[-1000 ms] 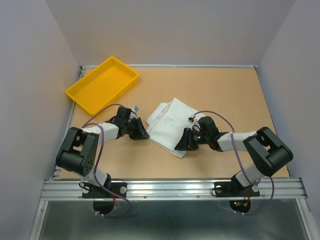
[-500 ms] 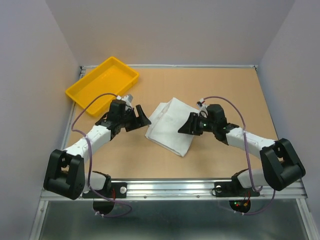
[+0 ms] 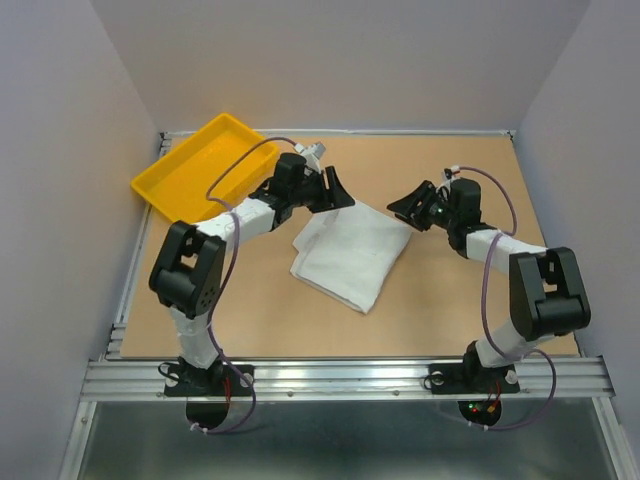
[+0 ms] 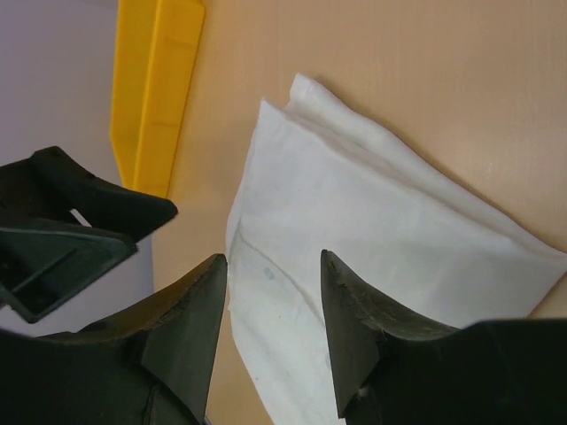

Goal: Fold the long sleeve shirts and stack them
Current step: Fold the shirt

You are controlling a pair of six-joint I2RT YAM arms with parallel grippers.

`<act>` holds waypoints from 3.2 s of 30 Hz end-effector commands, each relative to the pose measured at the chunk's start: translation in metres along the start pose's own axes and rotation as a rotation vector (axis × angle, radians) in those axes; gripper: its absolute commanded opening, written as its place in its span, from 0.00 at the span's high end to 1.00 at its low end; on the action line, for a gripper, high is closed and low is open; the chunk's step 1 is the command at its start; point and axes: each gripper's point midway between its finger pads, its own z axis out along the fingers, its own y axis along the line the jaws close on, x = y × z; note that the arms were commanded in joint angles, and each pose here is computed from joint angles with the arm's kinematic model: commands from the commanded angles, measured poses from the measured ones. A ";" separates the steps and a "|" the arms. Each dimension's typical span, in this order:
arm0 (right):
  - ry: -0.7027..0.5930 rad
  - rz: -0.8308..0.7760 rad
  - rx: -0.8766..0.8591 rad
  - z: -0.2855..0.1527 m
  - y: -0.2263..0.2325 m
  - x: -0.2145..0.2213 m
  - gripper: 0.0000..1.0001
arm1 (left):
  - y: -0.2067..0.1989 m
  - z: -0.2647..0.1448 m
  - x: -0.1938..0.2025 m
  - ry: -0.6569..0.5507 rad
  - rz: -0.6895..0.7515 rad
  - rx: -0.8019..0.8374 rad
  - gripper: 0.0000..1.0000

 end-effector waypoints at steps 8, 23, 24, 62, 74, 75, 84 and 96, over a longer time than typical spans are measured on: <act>-0.012 0.083 -0.015 0.041 -0.053 0.010 0.50 | 0.062 0.070 0.048 0.107 -0.045 -0.044 0.43; 0.008 0.060 0.018 0.024 -0.079 0.021 0.53 | 0.057 0.020 0.035 0.045 -0.097 -0.017 0.40; -0.016 0.026 -0.021 0.023 -0.060 0.005 0.52 | 0.048 0.017 0.026 0.024 -0.086 0.001 0.40; 0.053 -0.087 -0.128 0.025 -0.002 -0.009 0.53 | 0.032 0.039 -0.003 0.006 -0.025 0.022 0.39; 0.209 0.020 -0.151 0.015 -0.016 0.106 0.53 | 0.082 -0.007 0.105 0.154 -0.079 -0.139 0.39; 0.220 0.019 -0.132 0.013 -0.025 0.113 0.53 | 0.092 -0.011 0.119 0.172 -0.096 -0.167 0.39; 0.239 -0.109 -0.008 -0.005 -0.041 0.117 0.53 | 0.091 -0.046 0.106 0.104 -0.058 -0.270 0.39; 0.263 -0.518 0.153 -0.023 -0.002 0.100 0.52 | 0.139 -0.108 0.139 0.161 -0.090 -0.610 0.40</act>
